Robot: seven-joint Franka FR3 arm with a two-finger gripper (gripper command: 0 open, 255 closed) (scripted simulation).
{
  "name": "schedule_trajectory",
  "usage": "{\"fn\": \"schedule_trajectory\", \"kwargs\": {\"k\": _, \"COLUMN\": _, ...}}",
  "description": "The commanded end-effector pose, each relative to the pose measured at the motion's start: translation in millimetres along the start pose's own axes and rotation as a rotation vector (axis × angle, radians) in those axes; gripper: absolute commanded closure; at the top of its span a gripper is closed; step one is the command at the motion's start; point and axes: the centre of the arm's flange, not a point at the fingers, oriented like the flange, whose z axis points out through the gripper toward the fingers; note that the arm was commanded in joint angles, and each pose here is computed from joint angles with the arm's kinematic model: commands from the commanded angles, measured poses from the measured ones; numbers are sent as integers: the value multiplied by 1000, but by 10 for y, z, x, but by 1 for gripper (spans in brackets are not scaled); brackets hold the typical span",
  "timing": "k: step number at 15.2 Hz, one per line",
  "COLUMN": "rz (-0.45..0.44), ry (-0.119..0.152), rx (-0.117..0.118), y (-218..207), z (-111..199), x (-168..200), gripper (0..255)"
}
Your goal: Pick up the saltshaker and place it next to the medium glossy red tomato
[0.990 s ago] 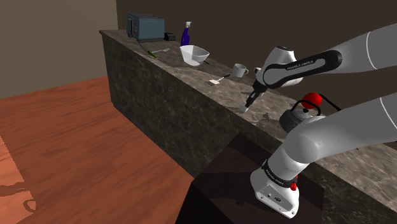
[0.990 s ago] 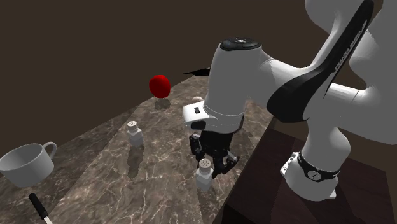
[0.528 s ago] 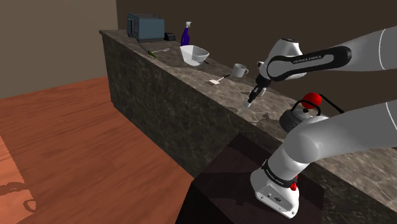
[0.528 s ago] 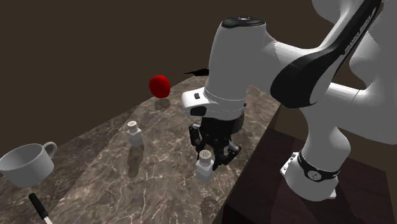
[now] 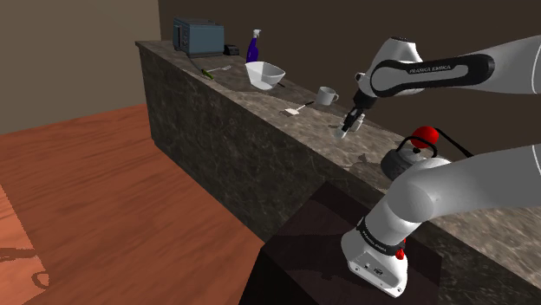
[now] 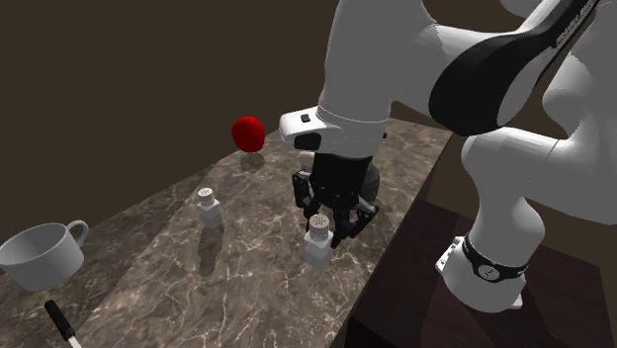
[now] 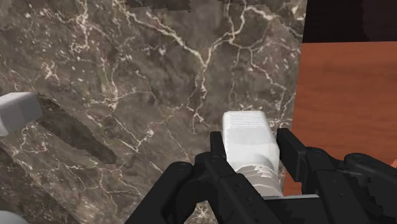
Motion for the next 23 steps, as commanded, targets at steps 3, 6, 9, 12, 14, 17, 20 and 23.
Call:
{"fn": "schedule_trajectory", "kwargs": {"k": 3, "rz": 0, "ry": 0, "rx": 0, "y": 16, "z": -206, "x": 14, "gripper": 255}}
{"fn": "schedule_trajectory", "kwargs": {"k": 6, "rz": 0, "ry": 0, "rx": 0, "y": 34, "z": -363, "x": 28, "gripper": 255}}
{"fn": "schedule_trajectory", "kwargs": {"k": 9, "rz": 0, "ry": 0, "rx": 0, "y": 51, "z": -520, "x": 42, "gripper": 255}}
{"fn": "schedule_trajectory", "kwargs": {"k": 12, "rz": 0, "ry": 0, "rx": 0, "y": 68, "z": -677, "x": 56, "gripper": 255}}
{"fn": "schedule_trajectory", "kwargs": {"k": 14, "rz": 0, "ry": 0, "rx": 0, "y": 80, "z": -781, "x": 66, "gripper": 255}}
{"fn": "schedule_trajectory", "kwargs": {"k": 17, "rz": 0, "ry": 0, "rx": 0, "y": 97, "z": -938, "x": 80, "gripper": 255}}
{"fn": "schedule_trajectory", "kwargs": {"k": 20, "rz": 0, "ry": 0, "rx": 0, "y": 114, "z": -1095, "x": 94, "gripper": 255}}
{"fn": "schedule_trajectory", "kwargs": {"k": 23, "rz": 0, "ry": 0, "rx": 0, "y": 313, "z": -1120, "x": -80, "gripper": 255}}
